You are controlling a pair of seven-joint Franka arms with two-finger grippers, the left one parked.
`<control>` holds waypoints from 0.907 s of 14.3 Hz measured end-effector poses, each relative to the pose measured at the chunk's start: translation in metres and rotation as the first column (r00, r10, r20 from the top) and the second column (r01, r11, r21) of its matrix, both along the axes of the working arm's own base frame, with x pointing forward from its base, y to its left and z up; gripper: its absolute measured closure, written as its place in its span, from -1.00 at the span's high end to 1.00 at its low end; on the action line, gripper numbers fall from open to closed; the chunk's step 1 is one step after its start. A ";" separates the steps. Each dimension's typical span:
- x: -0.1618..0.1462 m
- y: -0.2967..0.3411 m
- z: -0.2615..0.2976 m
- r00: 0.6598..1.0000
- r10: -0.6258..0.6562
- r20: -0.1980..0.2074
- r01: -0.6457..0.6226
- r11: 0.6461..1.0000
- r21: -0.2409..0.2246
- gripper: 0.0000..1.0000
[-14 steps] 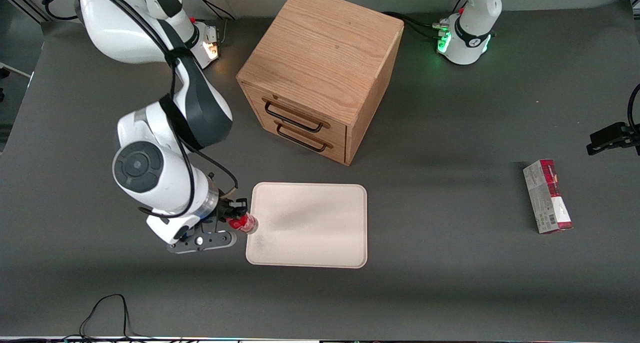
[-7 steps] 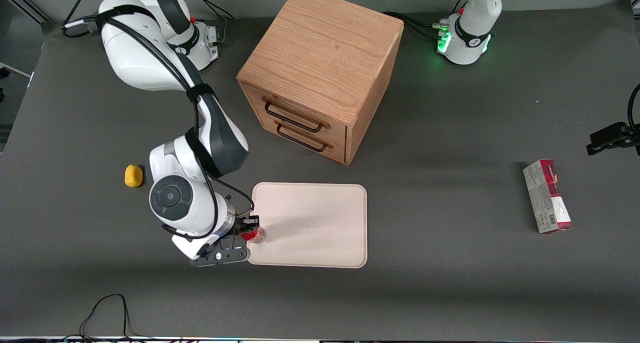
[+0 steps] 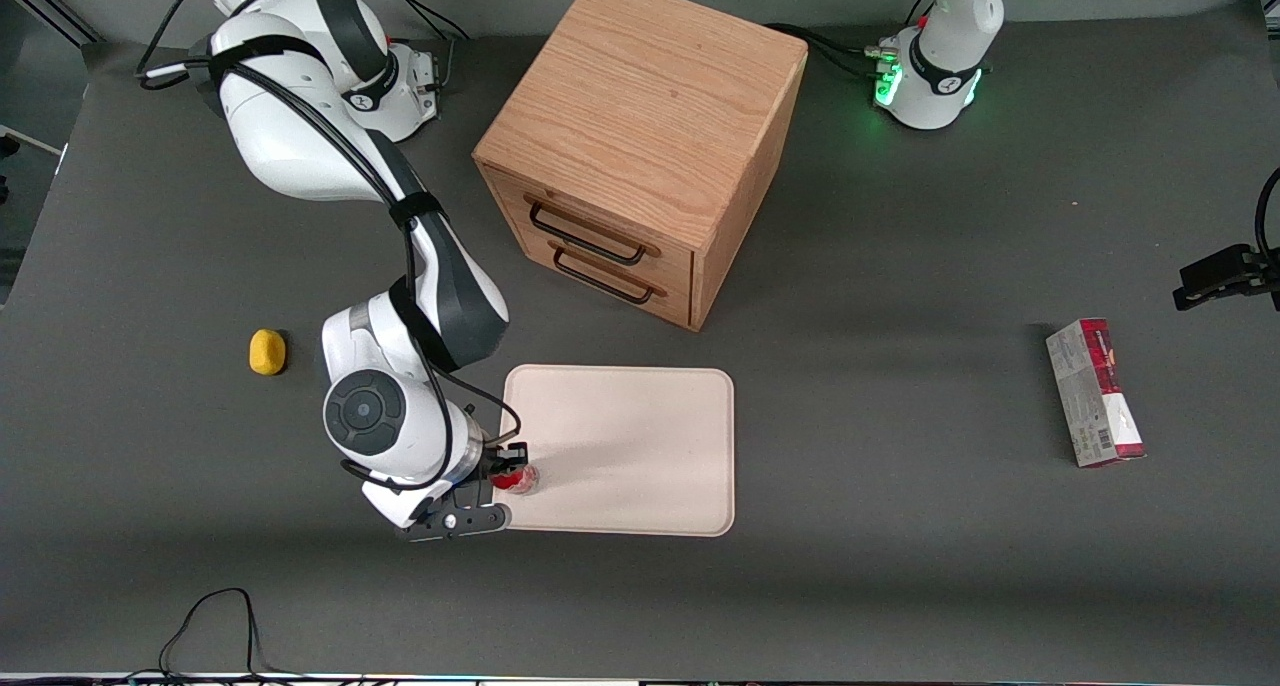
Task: Place coke bottle on tray
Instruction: 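Lower the bottle onto the tray and open the right gripper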
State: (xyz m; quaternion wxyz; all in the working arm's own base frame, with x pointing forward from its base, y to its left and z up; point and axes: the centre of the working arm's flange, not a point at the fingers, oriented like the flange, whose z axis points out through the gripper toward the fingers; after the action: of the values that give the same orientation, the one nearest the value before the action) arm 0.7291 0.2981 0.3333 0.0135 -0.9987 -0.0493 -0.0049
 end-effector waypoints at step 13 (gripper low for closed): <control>-0.002 0.001 0.027 1.000 -0.008 0.014 0.008 1.000 0.006 1.00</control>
State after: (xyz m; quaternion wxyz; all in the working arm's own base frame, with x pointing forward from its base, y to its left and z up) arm 0.7269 0.2990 0.3598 0.0159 -0.9988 -0.0456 -0.0123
